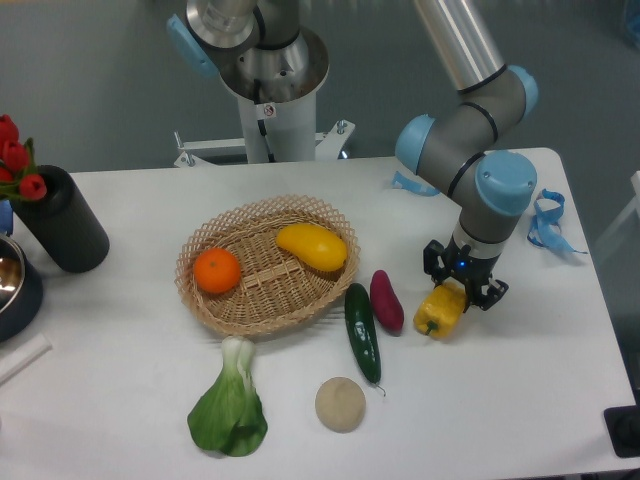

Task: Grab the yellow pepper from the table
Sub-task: 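Lower the gripper around the yellow pepper and close on it, then lift the gripped yellow pepper up off the table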

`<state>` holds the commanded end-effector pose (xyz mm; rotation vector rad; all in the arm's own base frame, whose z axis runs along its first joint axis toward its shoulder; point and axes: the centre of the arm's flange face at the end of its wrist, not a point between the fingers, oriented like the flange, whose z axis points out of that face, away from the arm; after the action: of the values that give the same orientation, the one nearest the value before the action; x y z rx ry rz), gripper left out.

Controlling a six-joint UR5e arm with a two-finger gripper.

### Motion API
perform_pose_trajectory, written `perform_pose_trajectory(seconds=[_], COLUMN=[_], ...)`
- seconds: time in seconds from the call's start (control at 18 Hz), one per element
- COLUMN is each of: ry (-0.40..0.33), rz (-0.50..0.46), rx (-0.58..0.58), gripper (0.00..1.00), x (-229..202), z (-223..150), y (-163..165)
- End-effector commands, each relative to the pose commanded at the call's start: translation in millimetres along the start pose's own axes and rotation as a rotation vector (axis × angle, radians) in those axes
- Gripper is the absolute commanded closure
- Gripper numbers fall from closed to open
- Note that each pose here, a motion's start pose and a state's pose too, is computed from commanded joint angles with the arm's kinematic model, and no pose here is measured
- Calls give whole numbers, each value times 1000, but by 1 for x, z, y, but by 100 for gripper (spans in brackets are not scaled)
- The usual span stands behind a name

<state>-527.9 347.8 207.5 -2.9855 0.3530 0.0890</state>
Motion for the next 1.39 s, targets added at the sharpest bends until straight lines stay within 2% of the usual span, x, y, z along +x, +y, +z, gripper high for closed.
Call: perform_pose_trajectory(seconds=[0.11,0.33,0.67,1.06,1.39], ry=[-37,-60,-121,-115,-107], rz=[-6,-38,-29,-30,-33], rx=[3,1,-14,-32,-34], gripper=[66,66,66,66,67], x=[-5,-21,-45,-59,-63], z=[-26,-47,-82,-110,-118], y=[7,25,22,17,16])
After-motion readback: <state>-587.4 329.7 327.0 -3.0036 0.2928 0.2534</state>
